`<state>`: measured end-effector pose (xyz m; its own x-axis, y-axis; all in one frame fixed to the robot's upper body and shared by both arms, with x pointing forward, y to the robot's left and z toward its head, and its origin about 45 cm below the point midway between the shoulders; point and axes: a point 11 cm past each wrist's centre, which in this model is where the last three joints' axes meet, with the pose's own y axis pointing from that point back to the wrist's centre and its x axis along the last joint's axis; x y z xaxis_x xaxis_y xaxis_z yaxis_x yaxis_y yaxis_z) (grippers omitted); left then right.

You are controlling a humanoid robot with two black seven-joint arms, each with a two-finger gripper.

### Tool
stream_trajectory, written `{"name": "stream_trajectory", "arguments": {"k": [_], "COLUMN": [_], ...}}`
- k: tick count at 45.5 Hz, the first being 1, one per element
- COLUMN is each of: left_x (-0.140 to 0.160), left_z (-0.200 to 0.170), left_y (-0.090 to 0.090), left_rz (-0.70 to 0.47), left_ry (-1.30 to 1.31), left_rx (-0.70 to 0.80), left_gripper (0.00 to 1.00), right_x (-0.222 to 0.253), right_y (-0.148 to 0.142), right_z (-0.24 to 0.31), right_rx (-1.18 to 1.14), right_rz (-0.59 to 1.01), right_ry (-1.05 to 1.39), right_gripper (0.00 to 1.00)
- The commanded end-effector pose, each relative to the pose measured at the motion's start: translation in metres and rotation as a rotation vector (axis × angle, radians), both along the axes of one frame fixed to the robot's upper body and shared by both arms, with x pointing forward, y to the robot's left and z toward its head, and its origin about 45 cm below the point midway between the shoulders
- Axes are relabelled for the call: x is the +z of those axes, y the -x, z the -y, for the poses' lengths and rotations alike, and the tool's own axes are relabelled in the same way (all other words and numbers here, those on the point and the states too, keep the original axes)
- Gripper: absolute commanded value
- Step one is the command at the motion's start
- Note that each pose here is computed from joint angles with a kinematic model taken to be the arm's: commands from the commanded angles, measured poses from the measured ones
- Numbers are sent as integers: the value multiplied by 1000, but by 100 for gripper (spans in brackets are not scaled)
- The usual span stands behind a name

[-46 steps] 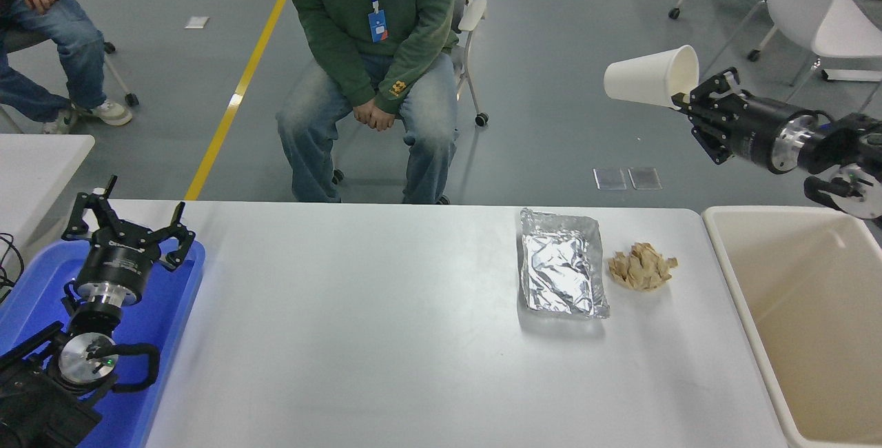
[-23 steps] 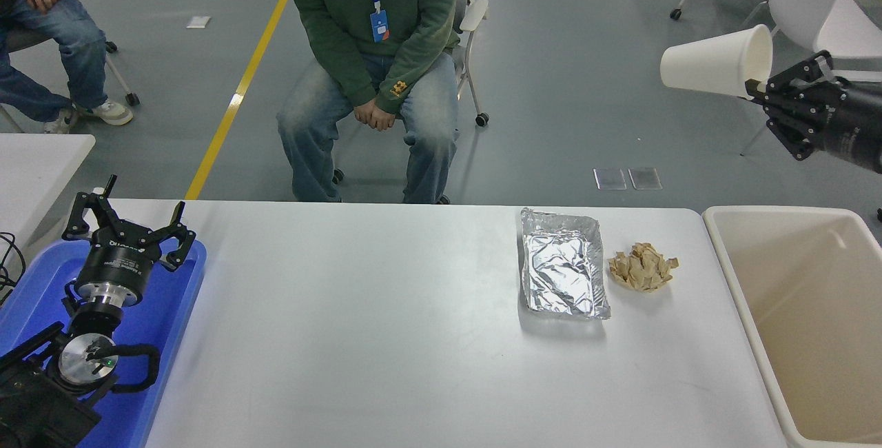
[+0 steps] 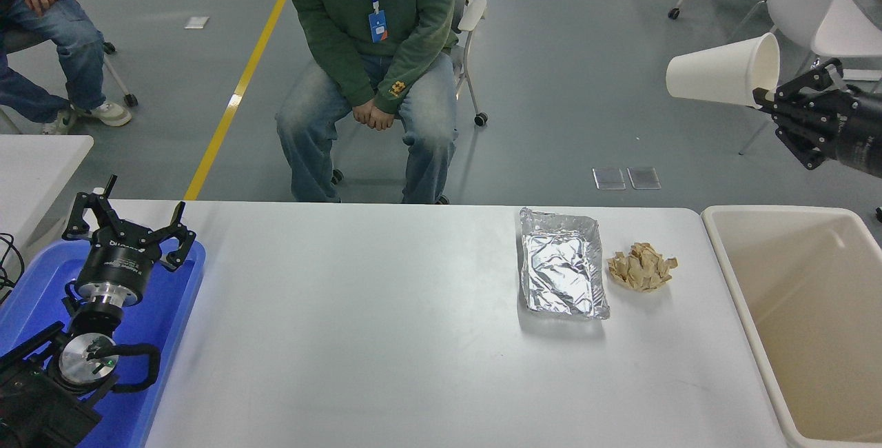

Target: Clean the table surface

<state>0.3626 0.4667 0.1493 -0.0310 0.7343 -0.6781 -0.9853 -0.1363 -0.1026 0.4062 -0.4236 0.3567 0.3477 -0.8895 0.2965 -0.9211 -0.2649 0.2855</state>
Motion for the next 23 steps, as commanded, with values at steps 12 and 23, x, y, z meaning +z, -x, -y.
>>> {"name": "stream_trajectory", "arguments": {"k": [12,23], "left_x": [0,0], "left_z": [0,0], "left_y": [0,0], "left_rz": [0,0], "left_ry": [0,0], "left_rx": [0,0], "left_gripper": [100,100], "right_x": [-14,-35], "right_y": [6,30], "right_z": [89,154], "right_rx": [-241,-409], "right_rz": [-27,-86], "right_ry": [95,195], "right_gripper": [0,0]}}
